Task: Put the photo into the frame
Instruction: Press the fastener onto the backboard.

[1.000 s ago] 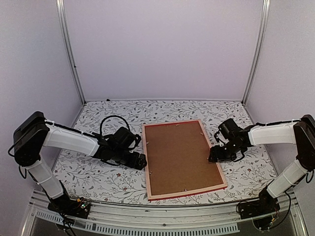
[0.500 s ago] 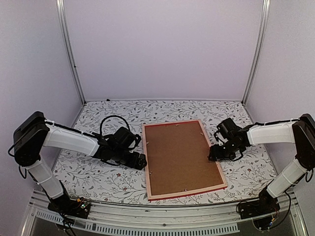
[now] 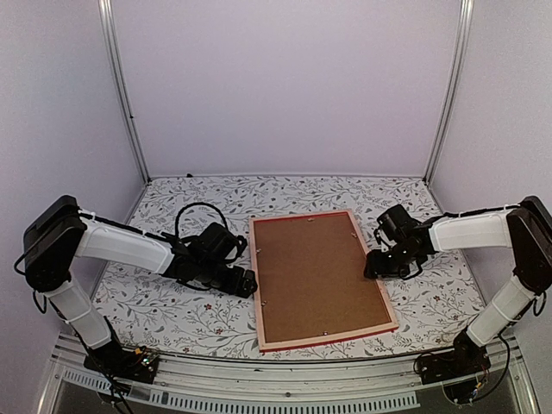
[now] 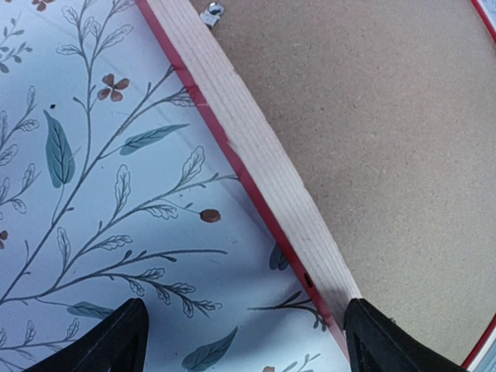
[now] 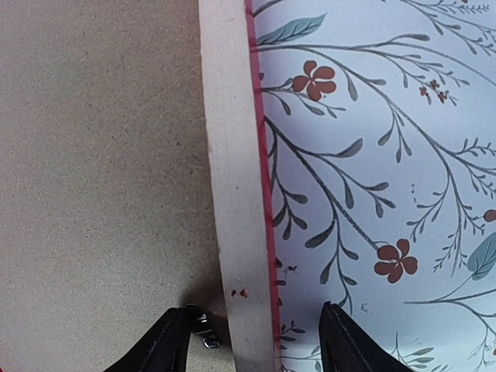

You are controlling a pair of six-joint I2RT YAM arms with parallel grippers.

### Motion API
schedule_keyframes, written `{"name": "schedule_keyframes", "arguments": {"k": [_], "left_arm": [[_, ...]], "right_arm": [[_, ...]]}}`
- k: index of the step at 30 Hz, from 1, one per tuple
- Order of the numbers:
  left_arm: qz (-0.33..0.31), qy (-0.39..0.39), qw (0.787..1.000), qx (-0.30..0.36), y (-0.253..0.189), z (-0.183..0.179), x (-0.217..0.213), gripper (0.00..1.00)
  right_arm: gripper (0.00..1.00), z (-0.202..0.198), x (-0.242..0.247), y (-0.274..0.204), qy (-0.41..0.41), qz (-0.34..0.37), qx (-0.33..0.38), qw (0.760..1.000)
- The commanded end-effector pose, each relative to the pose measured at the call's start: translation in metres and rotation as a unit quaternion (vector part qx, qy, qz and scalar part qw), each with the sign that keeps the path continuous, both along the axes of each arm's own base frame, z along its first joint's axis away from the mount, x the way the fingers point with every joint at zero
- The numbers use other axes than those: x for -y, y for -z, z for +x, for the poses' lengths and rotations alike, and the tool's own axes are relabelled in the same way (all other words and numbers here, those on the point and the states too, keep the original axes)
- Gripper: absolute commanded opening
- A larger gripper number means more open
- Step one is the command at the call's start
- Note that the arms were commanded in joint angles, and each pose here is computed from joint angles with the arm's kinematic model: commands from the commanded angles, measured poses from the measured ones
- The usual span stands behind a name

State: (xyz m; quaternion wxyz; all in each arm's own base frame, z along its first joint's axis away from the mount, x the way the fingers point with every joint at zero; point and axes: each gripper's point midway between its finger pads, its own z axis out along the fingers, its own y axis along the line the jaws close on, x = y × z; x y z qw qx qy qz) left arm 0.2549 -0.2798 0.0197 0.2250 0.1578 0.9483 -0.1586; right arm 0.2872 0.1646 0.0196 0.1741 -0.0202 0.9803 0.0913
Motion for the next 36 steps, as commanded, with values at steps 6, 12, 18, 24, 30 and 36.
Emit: {"name": "schedule_keyframes", "arguments": {"k": [6, 12, 18, 24, 30, 36], "left_arm": [[0.011, -0.001, 1.0, -0.005, 0.005, 0.002, -0.004, 0.9], [0.01, -0.002, 1.0, -0.006, 0.007, 0.001, -0.005, 0.9], [0.011, -0.003, 1.0, -0.005, 0.006, 0.001, -0.006, 0.9], [0.011, -0.003, 1.0, -0.005, 0.007, 0.0, -0.006, 0.9], [0.011, -0.004, 1.0, -0.005, 0.007, 0.0, -0.007, 0.9], [0.012, -0.004, 1.0, -0.006, 0.007, 0.0, -0.007, 0.9]], "right_arm": [[0.52, 0.012, -0.002, 0.002, 0.019, -0.009, 0.006, 1.0], [0.45, 0.008, 0.002, 0.006, 0.02, -0.013, -0.003, 1.0], [0.41, 0.005, 0.005, 0.003, 0.014, -0.01, -0.002, 1.0], [0.39, 0.004, 0.0, -0.007, -0.013, 0.02, 0.003, 1.0], [0.37, 0.003, -0.006, -0.01, -0.038, 0.041, 0.007, 0.998], [0.34, -0.004, -0.006, -0.004, -0.045, 0.043, -0.003, 0.998]]}}
